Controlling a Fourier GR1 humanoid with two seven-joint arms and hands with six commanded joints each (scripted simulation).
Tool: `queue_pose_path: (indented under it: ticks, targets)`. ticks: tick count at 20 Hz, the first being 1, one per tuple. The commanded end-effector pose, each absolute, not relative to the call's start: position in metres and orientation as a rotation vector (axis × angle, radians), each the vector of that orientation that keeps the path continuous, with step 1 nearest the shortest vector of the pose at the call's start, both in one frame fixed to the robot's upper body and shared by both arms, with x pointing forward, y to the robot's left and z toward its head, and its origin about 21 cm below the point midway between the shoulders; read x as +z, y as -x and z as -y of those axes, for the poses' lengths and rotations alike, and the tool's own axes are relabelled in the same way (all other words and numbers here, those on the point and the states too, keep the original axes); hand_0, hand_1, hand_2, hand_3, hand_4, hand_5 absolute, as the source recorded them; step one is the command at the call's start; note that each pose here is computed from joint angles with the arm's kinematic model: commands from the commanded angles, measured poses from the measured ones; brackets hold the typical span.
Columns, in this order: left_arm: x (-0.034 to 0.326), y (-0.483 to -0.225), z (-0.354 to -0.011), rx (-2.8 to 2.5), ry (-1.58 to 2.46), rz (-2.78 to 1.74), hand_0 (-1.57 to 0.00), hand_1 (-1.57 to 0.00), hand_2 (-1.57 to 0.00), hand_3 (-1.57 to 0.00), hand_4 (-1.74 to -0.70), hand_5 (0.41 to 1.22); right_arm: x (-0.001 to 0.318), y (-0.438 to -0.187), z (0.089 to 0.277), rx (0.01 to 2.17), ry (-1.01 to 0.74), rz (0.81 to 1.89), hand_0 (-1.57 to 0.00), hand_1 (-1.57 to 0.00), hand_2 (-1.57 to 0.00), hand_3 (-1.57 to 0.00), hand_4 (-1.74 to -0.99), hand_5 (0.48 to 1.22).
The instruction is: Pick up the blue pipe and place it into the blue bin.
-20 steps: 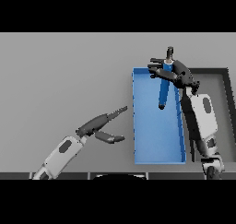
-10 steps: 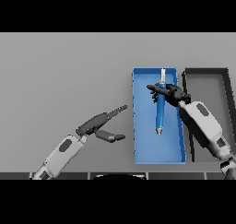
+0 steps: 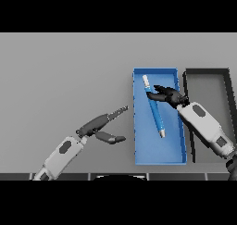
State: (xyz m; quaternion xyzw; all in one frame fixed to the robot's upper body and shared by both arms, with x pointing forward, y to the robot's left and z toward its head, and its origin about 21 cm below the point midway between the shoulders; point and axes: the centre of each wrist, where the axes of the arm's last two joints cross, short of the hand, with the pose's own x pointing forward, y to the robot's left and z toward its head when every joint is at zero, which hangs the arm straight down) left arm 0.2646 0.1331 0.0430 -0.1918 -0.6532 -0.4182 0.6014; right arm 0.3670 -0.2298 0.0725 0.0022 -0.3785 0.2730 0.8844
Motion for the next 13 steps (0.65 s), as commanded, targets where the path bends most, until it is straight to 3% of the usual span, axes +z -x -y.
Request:
queue_pose_path:
  ticks: [1,7,13]
  targets:
    - [0.043,-0.264,-0.133,-0.973,0.440,1.511,0.00,0.00,0.00,0.00,-0.91,0.457,0.072,-0.369,0.228,0.563,0.003,0.786,-0.06,-0.05,-0.05,-0.04,-1.124,0.738]
    - [0.041,-0.266,-0.133,-0.966,0.443,1.505,0.00,0.00,0.00,0.00,-0.92,0.465,0.077,-0.369,0.231,0.556,0.004,0.808,-0.01,-0.01,-0.01,-0.01,-1.127,0.680]
    - [0.043,-0.264,-0.125,-0.966,0.450,1.507,0.00,0.00,0.00,0.00,-0.92,0.468,0.073,-0.371,0.232,0.556,-0.016,0.814,-0.01,-0.01,-0.01,-0.01,-1.129,0.677]
